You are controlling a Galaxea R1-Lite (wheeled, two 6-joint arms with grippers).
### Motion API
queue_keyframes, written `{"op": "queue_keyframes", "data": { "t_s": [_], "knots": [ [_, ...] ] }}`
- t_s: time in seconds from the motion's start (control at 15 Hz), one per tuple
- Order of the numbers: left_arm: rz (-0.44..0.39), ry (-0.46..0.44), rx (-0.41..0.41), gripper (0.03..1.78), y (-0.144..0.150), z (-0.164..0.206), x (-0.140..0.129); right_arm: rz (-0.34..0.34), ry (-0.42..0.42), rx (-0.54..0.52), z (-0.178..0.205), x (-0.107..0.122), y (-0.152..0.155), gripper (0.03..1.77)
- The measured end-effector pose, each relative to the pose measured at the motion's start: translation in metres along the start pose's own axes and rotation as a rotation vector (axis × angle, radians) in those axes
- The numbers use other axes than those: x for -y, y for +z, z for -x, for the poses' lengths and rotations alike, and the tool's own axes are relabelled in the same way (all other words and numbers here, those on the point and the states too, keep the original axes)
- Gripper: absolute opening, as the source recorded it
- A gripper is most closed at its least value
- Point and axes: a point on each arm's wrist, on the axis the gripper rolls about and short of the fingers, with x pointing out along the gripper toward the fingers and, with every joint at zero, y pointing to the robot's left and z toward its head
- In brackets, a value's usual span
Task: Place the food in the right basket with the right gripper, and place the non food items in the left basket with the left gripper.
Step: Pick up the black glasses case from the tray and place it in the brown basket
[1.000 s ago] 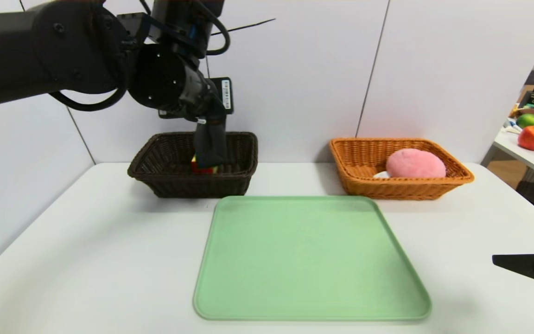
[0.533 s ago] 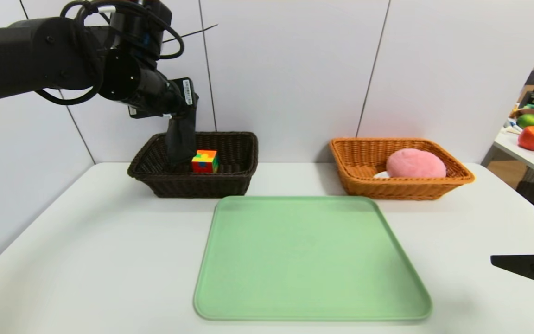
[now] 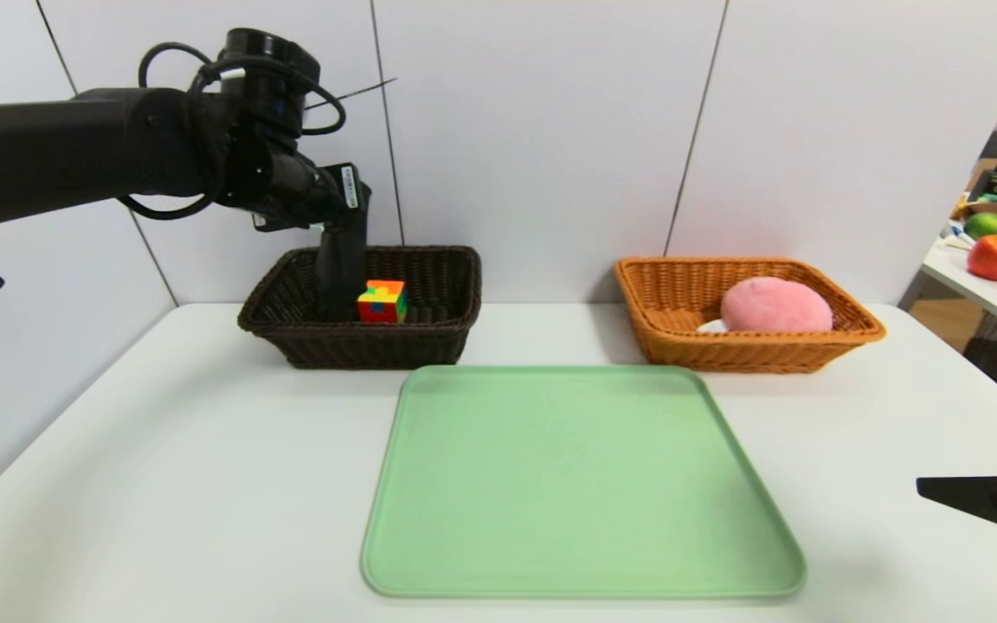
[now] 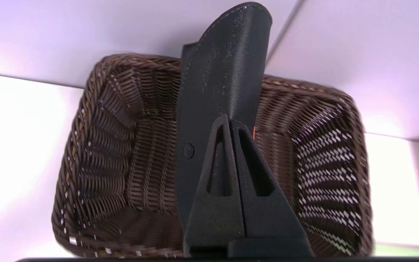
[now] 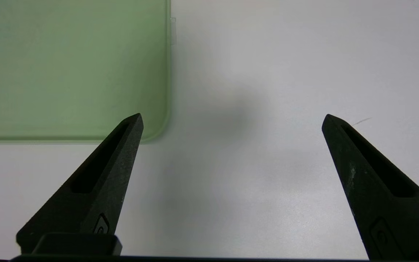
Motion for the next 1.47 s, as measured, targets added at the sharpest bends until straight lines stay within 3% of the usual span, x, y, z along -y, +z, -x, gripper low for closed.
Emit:
{"op": "queue_keyframes", "data": {
  "t_s": [0.33,0.67,0.87,1.07,1.47],
  "knots": [
    [0.018,0.017,-0.025,0.04,-0.009,-0.016,-0.002,0.000,-0.001,-0.005,0.000,0.000,-0.002,1.70],
    [0.159,0.079,0.003,0.04,-0.009,-0.013,0.001,0.003,0.000,-0.003,0.000,0.000,-0.001,1.70],
    [0.151,0.082,0.005,0.04,-0.010,-0.011,0.004,0.002,0.000,-0.004,0.000,0.000,-0.002,1.70],
    [0.028,0.083,-0.007,0.04,-0.011,-0.011,0.003,0.001,0.000,-0.007,0.000,0.000,-0.003,1.70],
    [-0.414,-0.011,-0.011,0.04,-0.009,-0.004,0.013,0.002,-0.001,-0.012,-0.001,0.001,-0.005,1.70]
  ]
}}
